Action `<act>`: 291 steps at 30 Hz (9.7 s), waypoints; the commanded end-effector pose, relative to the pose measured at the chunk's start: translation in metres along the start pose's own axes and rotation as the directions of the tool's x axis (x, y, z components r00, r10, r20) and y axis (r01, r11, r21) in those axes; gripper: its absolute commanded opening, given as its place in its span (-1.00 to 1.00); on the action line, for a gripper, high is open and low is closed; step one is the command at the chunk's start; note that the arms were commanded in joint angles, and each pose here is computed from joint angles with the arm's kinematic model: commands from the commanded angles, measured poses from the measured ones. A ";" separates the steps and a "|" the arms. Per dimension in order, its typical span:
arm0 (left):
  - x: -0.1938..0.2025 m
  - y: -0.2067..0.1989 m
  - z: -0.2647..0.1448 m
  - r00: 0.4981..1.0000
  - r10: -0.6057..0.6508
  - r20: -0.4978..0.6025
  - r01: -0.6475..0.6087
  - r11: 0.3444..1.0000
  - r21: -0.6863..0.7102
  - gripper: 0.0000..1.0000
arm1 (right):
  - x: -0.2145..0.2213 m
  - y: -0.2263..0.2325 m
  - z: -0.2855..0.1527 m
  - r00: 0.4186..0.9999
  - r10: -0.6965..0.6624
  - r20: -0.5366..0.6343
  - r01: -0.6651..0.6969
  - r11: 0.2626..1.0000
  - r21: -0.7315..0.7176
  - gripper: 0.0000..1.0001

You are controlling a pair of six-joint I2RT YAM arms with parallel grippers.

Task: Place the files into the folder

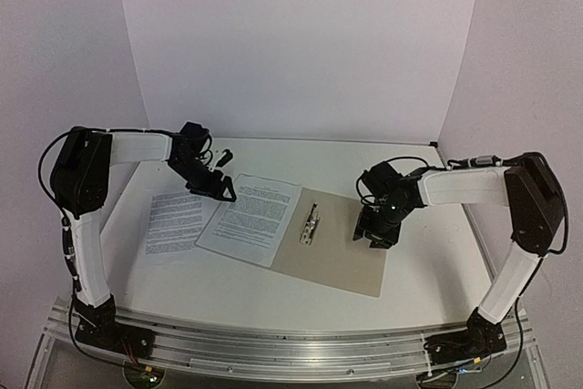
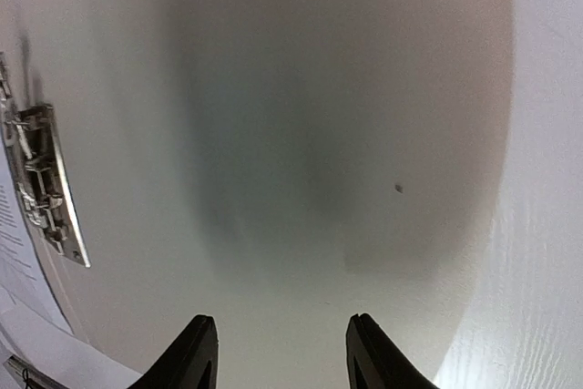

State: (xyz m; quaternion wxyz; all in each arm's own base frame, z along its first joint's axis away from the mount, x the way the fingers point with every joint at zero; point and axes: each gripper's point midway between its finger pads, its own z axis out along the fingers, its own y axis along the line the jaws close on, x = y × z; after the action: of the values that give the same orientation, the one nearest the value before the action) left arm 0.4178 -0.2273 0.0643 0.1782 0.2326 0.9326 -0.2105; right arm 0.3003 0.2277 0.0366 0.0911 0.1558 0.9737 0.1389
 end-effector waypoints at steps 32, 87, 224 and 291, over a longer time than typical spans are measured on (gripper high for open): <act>0.092 -0.057 0.027 0.951 -0.189 -0.246 0.224 0.967 0.124 0.55 | -0.065 -0.059 -0.025 0.990 -0.047 0.132 0.024 0.984 0.174 0.21; 0.152 0.147 -0.058 0.719 -0.690 0.080 0.694 0.720 -0.027 0.64 | 0.091 0.377 0.142 0.958 -0.255 0.131 0.279 0.722 -0.633 0.50; -0.004 -0.087 0.028 0.947 0.321 0.009 -0.321 0.947 -0.036 0.70 | -0.038 -0.020 -0.149 0.918 -0.318 -0.236 0.220 0.905 -0.364 -1.00; 0.115 -0.042 0.050 0.946 0.198 -0.255 -0.231 0.967 -0.108 0.69 | -0.068 0.005 -0.107 0.917 -0.328 -0.226 0.184 0.851 -0.491 -1.00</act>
State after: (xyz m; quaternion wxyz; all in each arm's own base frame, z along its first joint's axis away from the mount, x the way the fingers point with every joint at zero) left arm 0.3417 -0.2622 0.0131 0.1738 0.3529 0.9137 -0.1015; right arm 0.3496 0.1824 0.1429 -0.0116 -0.0216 0.9314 0.3632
